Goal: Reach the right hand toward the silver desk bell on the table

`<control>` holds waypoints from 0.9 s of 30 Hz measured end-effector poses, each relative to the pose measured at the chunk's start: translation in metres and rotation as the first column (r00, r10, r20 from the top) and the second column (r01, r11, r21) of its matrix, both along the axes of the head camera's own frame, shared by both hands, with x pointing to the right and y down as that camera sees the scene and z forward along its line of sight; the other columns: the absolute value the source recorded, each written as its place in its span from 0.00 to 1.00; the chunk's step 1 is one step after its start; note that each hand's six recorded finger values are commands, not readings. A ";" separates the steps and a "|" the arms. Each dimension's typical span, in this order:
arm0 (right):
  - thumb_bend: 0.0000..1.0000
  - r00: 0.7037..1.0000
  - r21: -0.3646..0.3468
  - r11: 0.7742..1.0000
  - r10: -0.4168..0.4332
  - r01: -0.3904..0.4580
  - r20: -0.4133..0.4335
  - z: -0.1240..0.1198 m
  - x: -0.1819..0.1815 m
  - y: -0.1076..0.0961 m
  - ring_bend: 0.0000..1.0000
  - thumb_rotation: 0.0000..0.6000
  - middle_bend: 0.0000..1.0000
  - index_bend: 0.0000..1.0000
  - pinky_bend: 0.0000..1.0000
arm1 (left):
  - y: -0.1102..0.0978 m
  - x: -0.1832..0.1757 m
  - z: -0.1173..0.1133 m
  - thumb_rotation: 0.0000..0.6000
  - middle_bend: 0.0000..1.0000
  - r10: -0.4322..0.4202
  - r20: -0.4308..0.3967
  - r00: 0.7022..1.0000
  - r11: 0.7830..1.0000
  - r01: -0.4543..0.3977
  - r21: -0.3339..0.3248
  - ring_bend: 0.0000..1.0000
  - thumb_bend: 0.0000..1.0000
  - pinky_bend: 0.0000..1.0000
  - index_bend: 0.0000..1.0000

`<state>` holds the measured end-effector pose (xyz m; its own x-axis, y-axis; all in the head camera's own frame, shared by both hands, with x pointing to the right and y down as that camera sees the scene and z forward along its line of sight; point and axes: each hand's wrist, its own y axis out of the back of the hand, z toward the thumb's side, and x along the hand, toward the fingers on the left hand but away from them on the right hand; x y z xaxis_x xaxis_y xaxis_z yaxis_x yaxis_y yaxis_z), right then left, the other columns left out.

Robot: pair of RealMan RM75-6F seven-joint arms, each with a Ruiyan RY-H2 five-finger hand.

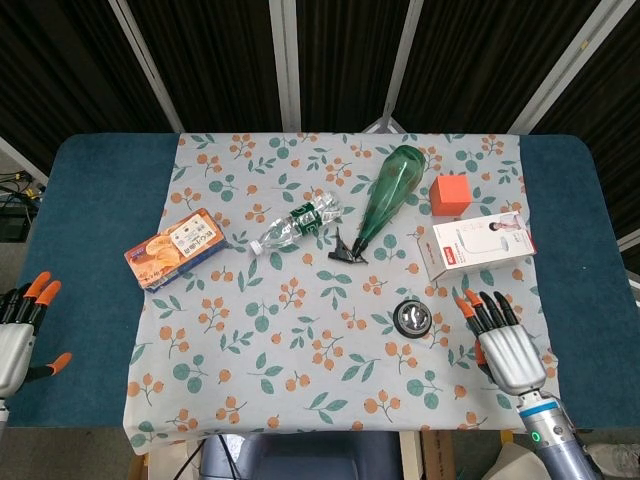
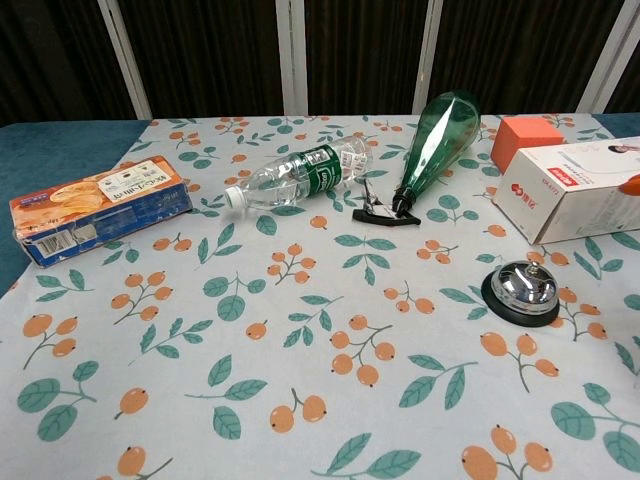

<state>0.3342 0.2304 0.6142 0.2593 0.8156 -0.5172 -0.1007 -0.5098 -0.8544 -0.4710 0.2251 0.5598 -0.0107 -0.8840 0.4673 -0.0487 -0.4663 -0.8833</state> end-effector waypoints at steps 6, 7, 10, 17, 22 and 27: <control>0.97 0.998 -0.033 0.998 -0.056 0.055 -0.013 0.023 -0.025 0.000 0.00 1.00 0.00 0.00 0.00 | -0.001 -0.001 0.000 1.00 0.00 -0.004 -0.001 1.000 1.000 0.004 0.002 0.00 0.01 0.00 0.00; 0.97 0.998 -0.038 0.997 -0.060 0.060 -0.014 0.027 -0.028 0.000 0.00 1.00 0.00 0.00 0.00 | -0.002 -0.001 0.000 1.00 0.00 -0.004 -0.002 1.000 1.000 0.004 0.002 0.00 0.01 0.00 0.00; 0.98 0.997 -0.050 0.996 -0.073 0.072 -0.016 0.035 -0.037 0.000 0.00 1.00 0.00 0.00 0.00 | -0.002 -0.002 0.001 1.00 0.00 -0.005 -0.003 1.000 1.000 0.005 0.000 0.00 0.01 0.00 0.00; 0.99 0.996 -0.065 0.994 -0.089 0.088 -0.015 0.047 -0.051 0.002 0.00 1.00 0.00 0.00 0.00 | -0.002 -0.001 0.000 1.00 0.00 -0.005 -0.008 1.000 1.000 0.005 0.003 0.00 0.01 0.00 0.00; 1.00 0.996 -0.066 0.994 -0.085 0.085 -0.003 0.050 -0.057 0.001 0.00 1.00 0.00 0.00 0.00 | -0.002 -0.001 0.000 1.00 0.00 -0.005 -0.007 1.000 1.000 0.005 0.001 0.00 0.01 0.00 0.00; 1.00 0.995 -0.081 0.992 -0.096 0.095 -0.004 0.054 -0.060 0.006 0.00 1.00 0.00 0.00 0.00 | -0.002 -0.001 0.000 1.00 0.00 -0.002 -0.006 1.000 1.000 0.002 0.001 0.00 0.01 0.00 0.00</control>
